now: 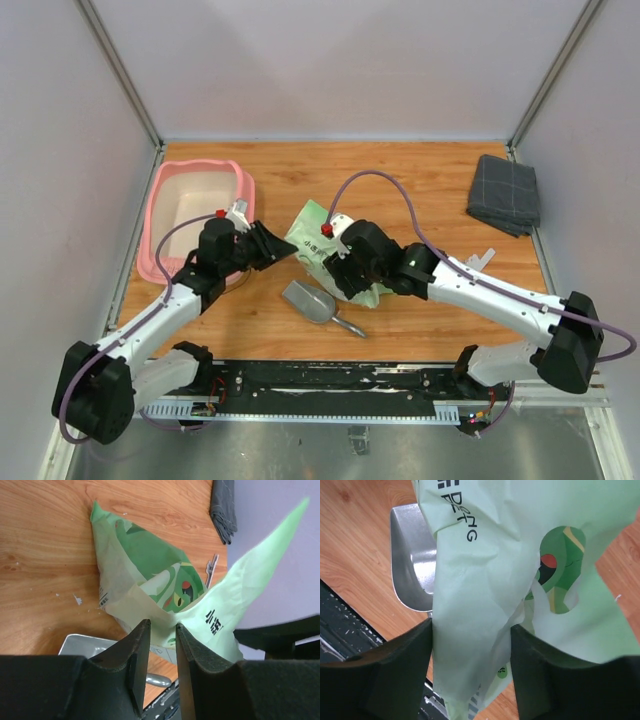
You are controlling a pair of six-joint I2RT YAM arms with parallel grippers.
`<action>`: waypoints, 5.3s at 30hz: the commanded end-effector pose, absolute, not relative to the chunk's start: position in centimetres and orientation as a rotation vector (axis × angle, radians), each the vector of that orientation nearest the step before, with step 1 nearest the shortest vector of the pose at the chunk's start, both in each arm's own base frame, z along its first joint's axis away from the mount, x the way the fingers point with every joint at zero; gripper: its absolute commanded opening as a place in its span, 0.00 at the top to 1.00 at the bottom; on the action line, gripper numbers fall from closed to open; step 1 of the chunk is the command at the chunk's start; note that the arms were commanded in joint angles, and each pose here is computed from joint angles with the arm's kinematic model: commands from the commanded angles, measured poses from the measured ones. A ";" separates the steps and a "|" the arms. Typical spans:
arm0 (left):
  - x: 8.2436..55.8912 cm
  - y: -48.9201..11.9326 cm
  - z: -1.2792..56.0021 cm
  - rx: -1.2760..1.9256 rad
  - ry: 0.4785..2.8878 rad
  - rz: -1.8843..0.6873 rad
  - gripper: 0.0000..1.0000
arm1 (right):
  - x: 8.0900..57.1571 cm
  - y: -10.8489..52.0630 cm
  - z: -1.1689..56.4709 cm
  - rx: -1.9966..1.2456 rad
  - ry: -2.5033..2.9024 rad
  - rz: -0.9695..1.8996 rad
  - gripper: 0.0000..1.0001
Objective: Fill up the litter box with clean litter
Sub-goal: Adjust the cat litter bag at the center of the board, then move the litter box to the center of the board, then open the cat litter bag at the center of the board.
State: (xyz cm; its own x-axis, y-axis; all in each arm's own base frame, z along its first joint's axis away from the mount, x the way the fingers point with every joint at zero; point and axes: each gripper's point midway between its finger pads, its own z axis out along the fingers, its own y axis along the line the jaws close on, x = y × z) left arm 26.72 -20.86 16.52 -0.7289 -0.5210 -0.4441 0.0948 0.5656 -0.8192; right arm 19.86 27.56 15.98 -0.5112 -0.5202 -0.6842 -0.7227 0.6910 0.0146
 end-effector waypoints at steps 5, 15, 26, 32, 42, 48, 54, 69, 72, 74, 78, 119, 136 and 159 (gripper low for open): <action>28.3 -21.7 18.4 -0.331 2.062 -1.192 0.68 | 24.2 25.7 21.9 -0.930 2.026 0.092 0.98; 31.8 -17.7 21.1 -0.334 2.069 -0.789 0.56 | 27.1 20.4 30.4 -0.646 1.794 -0.153 0.99; 35.6 -6.7 21.6 -0.465 2.122 -0.108 0.35 | 28.0 19.0 30.8 -0.539 1.823 -0.147 0.99; 35.8 -6.7 17.5 -0.454 2.230 -0.083 0.28 | 27.4 18.9 30.0 -0.561 1.834 -0.117 0.99; 36.1 -10.2 12.4 -0.367 2.339 -0.262 0.38 | 26.4 19.2 29.2 -0.584 1.847 -0.025 0.99; 35.4 -15.0 13.5 -0.319 2.309 -0.441 0.44 | 26.2 20.0 29.6 -0.577 1.836 0.038 0.99; 34.9 -16.8 15.0 -0.370 2.253 -0.581 0.45 | 28.2 22.3 31.1 -0.591 1.746 0.037 0.99; 32.7 -18.7 25.8 -0.362 1.945 -0.934 0.42 | 33.4 26.2 33.4 -0.484 1.686 -0.069 0.99; 32.1 -19.9 24.8 -0.341 1.976 -1.012 0.43 | 32.6 27.4 31.7 -0.526 1.752 0.012 0.87; 31.7 -20.3 24.2 -0.333 1.984 -1.053 0.44 | 31.8 27.9 31.2 -0.559 1.798 0.063 0.62; 30.4 -22.1 23.7 -0.279 1.998 -1.157 0.45 | 29.5 27.7 30.7 -0.657 1.880 0.143 0.46; 20.3 -17.8 22.5 -0.258 2.043 -1.047 0.42 | 16.9 35.7 19.5 -0.966 2.052 0.496 0.37; 19.9 -17.9 20.1 -0.274 2.090 -1.046 0.42 | 18.7 37.8 20.2 -0.917 2.021 0.443 0.37; 19.9 -18.3 19.7 -0.271 2.085 -1.075 0.42 | 18.3 36.8 20.2 -0.893 2.024 0.429 0.46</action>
